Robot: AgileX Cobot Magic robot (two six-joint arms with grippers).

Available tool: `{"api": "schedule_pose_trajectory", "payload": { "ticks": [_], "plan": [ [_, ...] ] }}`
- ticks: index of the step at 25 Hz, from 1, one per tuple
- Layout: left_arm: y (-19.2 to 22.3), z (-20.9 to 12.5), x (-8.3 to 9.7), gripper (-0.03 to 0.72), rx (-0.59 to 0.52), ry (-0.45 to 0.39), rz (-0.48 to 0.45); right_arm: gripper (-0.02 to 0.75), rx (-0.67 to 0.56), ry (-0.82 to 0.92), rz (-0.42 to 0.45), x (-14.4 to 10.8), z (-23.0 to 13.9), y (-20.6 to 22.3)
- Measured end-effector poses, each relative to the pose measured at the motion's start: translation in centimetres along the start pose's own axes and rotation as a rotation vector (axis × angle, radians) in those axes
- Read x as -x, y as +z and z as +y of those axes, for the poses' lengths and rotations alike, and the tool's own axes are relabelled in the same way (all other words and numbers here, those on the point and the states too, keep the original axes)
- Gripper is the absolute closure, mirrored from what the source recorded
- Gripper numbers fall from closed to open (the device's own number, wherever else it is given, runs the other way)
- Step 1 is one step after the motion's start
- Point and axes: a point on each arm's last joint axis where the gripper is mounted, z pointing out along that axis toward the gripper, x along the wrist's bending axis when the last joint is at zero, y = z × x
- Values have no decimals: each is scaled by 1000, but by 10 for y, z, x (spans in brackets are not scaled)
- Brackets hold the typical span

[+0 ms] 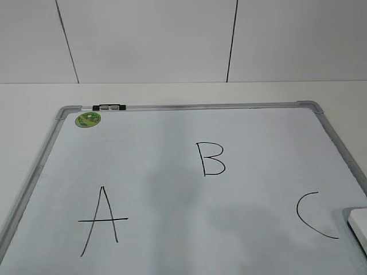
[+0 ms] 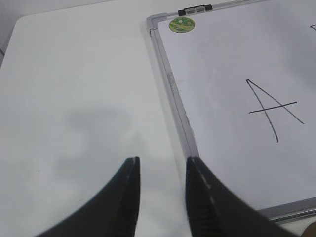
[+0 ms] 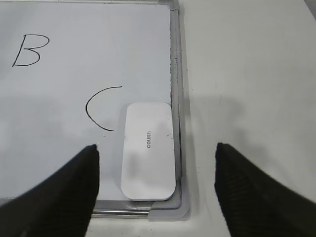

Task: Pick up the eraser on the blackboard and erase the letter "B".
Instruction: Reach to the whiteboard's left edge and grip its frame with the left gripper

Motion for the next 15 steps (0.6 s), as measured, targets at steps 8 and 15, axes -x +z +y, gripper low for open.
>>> {"api": "schedule_pose_trajectory", "payload": {
  "ticks": [8, 15],
  "plan": [
    [0, 0, 0, 449, 0, 0, 0, 155, 0, 0, 0, 0, 0, 0],
    [0, 0, 0, 449, 0, 0, 0, 155, -15, 26, -1, 0, 5, -2]
  ]
}}
